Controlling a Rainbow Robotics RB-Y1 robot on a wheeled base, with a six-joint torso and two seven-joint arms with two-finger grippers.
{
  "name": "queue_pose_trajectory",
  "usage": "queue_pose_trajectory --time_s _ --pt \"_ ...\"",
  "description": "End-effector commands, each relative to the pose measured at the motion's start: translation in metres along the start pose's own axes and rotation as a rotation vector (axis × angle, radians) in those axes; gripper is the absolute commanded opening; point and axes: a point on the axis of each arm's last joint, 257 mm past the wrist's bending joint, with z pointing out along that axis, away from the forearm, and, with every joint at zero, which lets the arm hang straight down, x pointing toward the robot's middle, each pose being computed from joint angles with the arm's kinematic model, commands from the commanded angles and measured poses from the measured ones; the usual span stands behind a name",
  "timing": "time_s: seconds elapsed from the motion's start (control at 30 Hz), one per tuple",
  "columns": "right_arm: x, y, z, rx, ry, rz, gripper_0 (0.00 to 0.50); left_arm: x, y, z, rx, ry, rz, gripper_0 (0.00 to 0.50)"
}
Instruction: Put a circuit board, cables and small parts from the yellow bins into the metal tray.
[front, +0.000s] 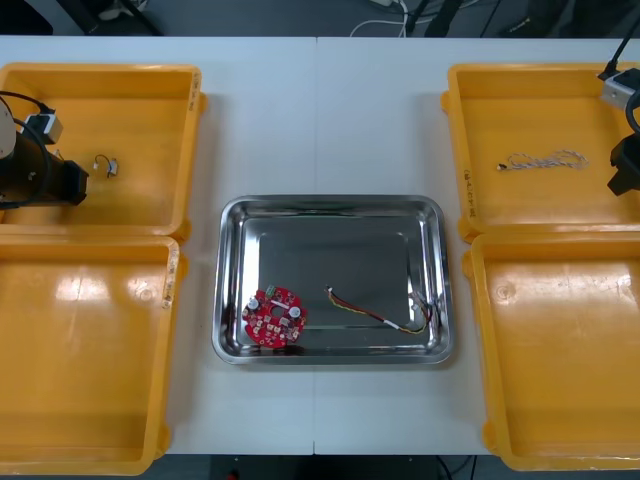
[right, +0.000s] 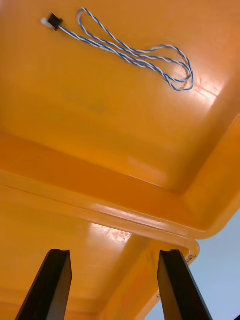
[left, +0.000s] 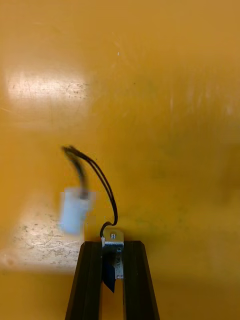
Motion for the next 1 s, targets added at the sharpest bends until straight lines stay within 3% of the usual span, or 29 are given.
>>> queue_pose_trajectory --time_s 0.03,0.27,0.53,0.77,1.0 --pt "-0.021 -0.024 -0.021 0.019 -0.077 0.096 0.5 -0.022 -0.018 -0.008 0.023 -0.042 0.062 0.0" --pt "-0.048 -0.017 -0.017 -0.04 -0.103 0.178 0.5 -0.022 -0.01 -0.015 0.01 -0.031 0.073 0.0" --pt "-0.087 -0.012 -0.01 -0.03 -0.119 0.251 0.5 -0.028 -0.002 -0.064 0.004 0.004 0.087 0.0" --pt "-0.105 -0.009 -0.004 -0.034 -0.156 0.315 0.5 -0.025 0.003 -0.104 -0.086 0.044 0.149 0.0" --pt "-0.112 -0.004 -0.001 -0.049 -0.154 0.365 0.5 -0.019 -0.016 -0.129 -0.099 0.068 0.186 0.0"
